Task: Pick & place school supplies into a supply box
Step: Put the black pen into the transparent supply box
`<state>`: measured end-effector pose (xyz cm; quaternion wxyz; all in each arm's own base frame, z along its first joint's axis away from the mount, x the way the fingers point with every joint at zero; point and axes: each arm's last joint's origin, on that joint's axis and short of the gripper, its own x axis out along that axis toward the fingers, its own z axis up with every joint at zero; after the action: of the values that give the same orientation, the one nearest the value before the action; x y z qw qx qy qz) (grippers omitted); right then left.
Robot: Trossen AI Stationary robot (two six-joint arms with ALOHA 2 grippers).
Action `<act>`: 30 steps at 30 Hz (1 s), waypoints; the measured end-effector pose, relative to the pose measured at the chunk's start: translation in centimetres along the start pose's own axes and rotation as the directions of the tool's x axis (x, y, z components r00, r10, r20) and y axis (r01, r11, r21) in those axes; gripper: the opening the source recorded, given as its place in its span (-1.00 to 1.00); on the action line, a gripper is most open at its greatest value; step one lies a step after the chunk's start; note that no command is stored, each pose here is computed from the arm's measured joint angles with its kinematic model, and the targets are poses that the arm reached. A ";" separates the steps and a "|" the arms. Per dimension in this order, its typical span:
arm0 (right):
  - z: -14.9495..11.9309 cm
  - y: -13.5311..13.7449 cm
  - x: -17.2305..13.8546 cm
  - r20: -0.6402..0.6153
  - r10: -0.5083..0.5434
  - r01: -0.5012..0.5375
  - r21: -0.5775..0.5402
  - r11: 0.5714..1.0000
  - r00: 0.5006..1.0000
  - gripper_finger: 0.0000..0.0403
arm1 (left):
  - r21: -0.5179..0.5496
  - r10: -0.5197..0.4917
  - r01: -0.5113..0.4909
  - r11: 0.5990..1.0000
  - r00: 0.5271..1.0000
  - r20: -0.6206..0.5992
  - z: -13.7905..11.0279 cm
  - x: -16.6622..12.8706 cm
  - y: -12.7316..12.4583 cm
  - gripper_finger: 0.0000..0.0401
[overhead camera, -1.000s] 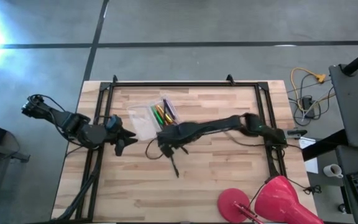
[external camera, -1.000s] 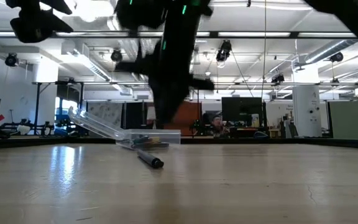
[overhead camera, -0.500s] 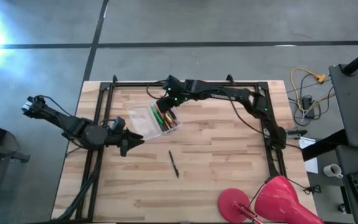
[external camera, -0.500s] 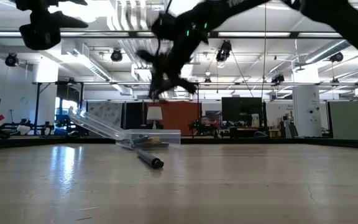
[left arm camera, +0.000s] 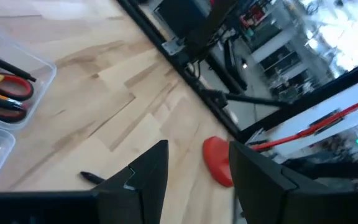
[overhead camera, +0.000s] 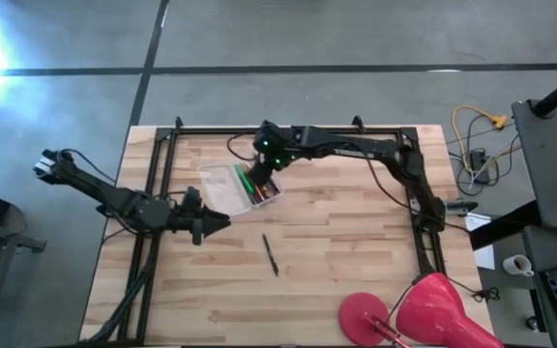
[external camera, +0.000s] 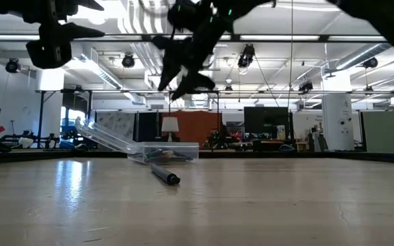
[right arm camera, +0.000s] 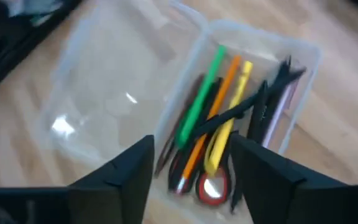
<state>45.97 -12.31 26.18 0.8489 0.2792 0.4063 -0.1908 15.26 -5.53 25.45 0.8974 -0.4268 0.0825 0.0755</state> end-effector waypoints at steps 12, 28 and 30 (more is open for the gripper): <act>-5.1 7.2 -10.2 0.080 -0.188 0.205 -0.381 0.902 0.979 0.34 | 0.581 0.078 0.078 0.810 0.968 -0.239 -3.2 4.4 0.0 -0.24; -11.8 7.8 -14.7 -0.047 -0.338 0.323 -0.200 0.925 0.940 0.43 | 0.792 0.256 0.533 0.296 0.755 -0.604 1.0 14.6 -0.4 -0.24; -12.2 7.8 -14.7 -0.054 -0.350 0.333 -0.204 0.921 0.935 0.43 | 0.766 0.302 0.603 0.222 0.705 -0.642 0.3 16.0 -0.6 -0.24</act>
<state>34.41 2.81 34.14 0.8064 0.1295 0.5027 -0.2832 31.01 -4.63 22.63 0.8585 0.2202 0.3874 -0.2537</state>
